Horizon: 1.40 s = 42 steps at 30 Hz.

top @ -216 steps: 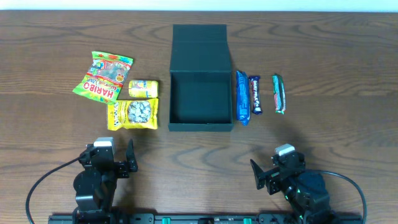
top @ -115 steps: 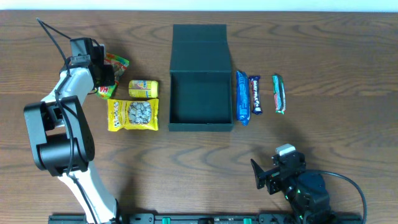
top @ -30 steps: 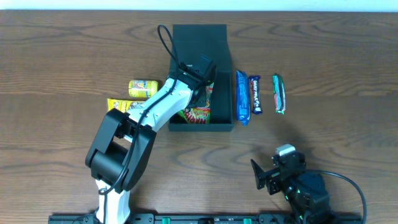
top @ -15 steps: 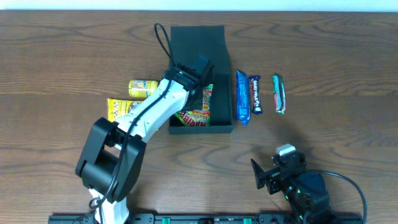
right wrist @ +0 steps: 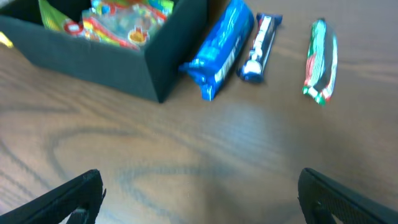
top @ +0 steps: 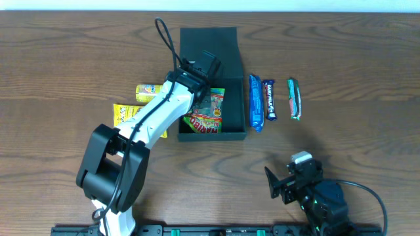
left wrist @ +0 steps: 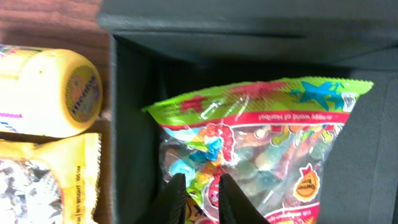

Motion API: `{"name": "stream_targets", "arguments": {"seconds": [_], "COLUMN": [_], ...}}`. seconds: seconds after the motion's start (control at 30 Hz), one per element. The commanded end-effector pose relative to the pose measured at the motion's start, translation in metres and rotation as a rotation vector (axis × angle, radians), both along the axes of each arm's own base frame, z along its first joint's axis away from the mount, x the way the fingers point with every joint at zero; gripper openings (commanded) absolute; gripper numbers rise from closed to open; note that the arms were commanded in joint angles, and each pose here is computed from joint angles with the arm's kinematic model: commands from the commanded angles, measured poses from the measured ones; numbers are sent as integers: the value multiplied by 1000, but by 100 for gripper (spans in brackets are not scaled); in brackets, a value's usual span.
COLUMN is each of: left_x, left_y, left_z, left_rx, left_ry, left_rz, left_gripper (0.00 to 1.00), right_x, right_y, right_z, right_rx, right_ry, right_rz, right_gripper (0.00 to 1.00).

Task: Pack container
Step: 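Carry the Haribo bag with the left gripper and drop it into the box, then grasp the blue wrapped bar with the right gripper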

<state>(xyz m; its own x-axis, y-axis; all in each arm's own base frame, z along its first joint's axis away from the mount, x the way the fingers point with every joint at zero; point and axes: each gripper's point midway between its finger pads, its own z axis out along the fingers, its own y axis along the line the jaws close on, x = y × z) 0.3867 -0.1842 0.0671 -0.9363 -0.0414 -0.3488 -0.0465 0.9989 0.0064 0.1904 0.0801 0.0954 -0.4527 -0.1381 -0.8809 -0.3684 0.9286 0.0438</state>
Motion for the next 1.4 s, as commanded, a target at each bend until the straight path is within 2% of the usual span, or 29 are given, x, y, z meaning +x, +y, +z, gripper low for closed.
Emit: {"name": "stream_targets", "arguments": {"seconds": [0.0, 0.07, 0.13, 0.27, 0.37, 0.57, 0.7, 0.8, 0.97, 1.07, 1.1, 1.3, 1.37], "left_x": [13, 22, 31, 56, 68, 76, 75, 75, 67, 61, 58, 51, 51], "left_y": [7, 8, 9, 11, 15, 32, 45, 61, 104, 121, 126, 141, 144], "left_z": [21, 32, 47, 79, 96, 109, 104, 100, 92, 88, 86, 83, 83], "left_rx": [-6, -4, -5, -34, -54, -56, -114, -146, -113, -102, -99, -85, -85], "left_ry": [-54, -75, -102, -188, -230, -242, -186, -155, -88, -51, -36, -1, -2], "left_rz": [22, 1, -15, -12, 8, 48, 65, 93, 174, 211, 221, 250, 257], "left_gripper": [19, 19, 21, 25, 34, 43, 50, 54, 55, 55, 54, 54, 55], "right_x": [10, 13, 16, 20, 32, 55, 89, 125, 178, 205, 214, 233, 237], "right_y": [8, 29, 31, 21, -6, 2, 29, 48, 86, 89, 85, 72, 62], "right_z": [28, 71, 103, 141, 144, 134, 142, 135, 138, 128, 111, 29, 12], "right_rx": [108, 407, 556, 623, 729, 632, 493, 396, 421, 386, 356, 273, 209], "right_ry": [-92, -137, -203, -357, -362, -264, -138, 6, 125, 81, 101, 441, 505], "right_rz": [-2, 26, 17, -12, -203, -210, -88, 2, 234, 253, 216, 59, -6], "right_gripper": [99, 99, 99, 99, 99, 99, 99, 99, 99, 99, 99, 99, 94]}}
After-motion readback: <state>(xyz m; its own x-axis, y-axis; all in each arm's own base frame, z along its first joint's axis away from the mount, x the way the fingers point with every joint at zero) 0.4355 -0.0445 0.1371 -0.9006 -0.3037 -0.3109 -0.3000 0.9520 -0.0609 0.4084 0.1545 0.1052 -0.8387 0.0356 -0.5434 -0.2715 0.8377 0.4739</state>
